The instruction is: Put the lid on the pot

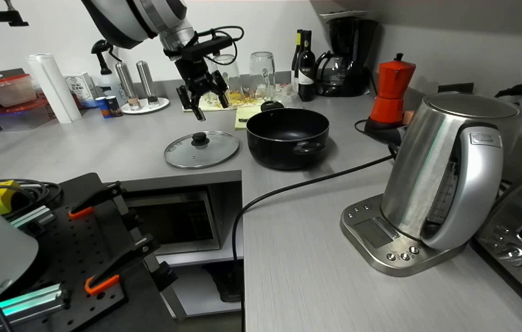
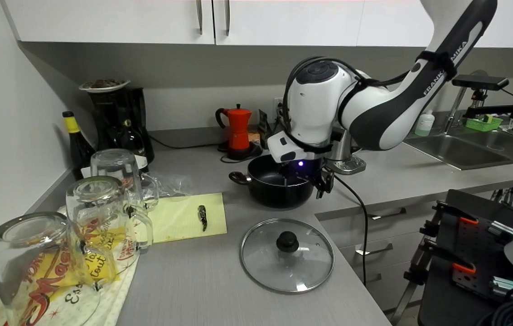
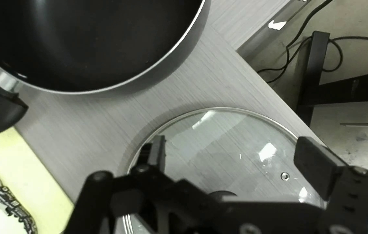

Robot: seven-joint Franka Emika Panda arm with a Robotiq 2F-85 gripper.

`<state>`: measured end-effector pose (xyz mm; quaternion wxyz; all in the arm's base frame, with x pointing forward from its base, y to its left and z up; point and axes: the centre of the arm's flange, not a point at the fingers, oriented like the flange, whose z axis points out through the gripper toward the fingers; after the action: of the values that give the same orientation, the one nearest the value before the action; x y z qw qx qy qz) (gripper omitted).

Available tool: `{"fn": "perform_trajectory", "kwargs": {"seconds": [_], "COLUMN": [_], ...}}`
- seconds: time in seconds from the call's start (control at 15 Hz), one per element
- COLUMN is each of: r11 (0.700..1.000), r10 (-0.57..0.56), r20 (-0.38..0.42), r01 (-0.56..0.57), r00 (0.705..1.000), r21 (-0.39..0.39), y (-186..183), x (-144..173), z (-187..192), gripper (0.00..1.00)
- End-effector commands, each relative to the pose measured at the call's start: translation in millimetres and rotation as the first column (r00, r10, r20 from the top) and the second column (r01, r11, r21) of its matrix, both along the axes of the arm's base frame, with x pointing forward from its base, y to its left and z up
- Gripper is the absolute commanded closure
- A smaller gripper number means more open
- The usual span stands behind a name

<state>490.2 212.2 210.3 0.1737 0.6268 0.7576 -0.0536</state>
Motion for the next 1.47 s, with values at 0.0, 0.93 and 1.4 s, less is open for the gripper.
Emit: {"fn": "perform_trajectory", "kwargs": {"seconds": [0.0, 0.93, 1.4], "r11": [0.995, 0.965, 0.962], "r10": [0.086, 0.223, 0.234], "r20": [-0.014, -0.060, -0.085], "r01": [-0.087, -0.229, -0.243], "r00": [0.996, 0.973, 0.969], "r21": [-0.043, -0.127, -0.124], "y": [19, 69, 90], "x": [12, 16, 4], "z": [-26, -88, -85], "gripper": [0.00, 0.00, 0.00]}}
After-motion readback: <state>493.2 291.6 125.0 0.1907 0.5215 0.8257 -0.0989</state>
